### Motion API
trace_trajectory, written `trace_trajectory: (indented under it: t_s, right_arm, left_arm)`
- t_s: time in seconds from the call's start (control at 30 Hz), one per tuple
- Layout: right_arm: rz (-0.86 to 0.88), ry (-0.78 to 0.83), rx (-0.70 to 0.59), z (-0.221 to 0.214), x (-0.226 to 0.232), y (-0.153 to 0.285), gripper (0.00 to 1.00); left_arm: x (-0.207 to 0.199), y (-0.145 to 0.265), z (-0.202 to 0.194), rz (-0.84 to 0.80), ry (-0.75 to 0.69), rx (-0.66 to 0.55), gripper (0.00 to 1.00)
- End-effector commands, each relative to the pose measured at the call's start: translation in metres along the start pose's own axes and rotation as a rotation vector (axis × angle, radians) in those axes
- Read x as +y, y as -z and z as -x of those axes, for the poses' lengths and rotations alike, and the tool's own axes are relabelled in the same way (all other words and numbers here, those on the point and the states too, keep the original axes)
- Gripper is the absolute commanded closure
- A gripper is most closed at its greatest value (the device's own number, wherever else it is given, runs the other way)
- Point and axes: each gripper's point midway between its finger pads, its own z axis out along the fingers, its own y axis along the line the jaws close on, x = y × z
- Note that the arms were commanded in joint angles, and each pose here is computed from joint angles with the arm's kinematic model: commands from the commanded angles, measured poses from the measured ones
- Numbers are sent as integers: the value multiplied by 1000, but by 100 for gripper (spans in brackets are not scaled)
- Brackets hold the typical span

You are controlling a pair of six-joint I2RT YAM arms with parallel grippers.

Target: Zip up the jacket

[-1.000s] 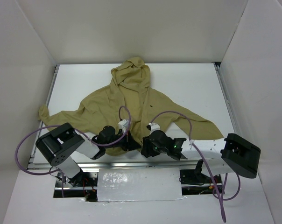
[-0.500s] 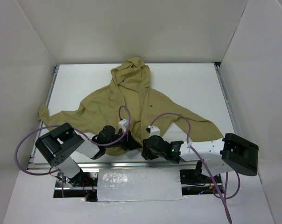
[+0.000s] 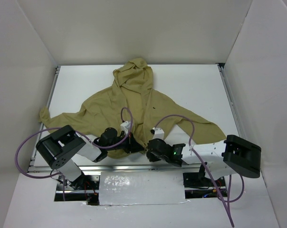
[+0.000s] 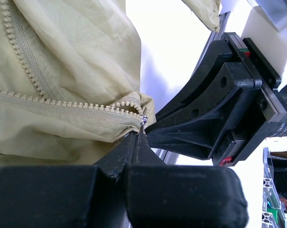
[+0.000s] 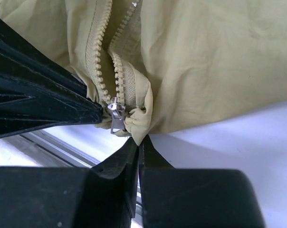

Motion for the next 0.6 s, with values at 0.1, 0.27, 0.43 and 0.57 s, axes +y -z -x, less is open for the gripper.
trace_trajectory:
  t_s: [0.1,0.27,0.43,0.57]
  right_arm:
    - [47,-52,-6,4,12,17,100]
    - [259,-176,7,8,46,42,100]
    - [341,-219,35,13,66,55,100]
    - [332,-231,82,11,67,51,100]
  left_arm:
    - [-18,-4,18,-81,-59,-47,100]
    - [-21,-3,18,-97,-68,-50,100]
    - [-28,0,19,-129,-78,-59,100]
    - [-31,1,20,-148,-78,-67,100]
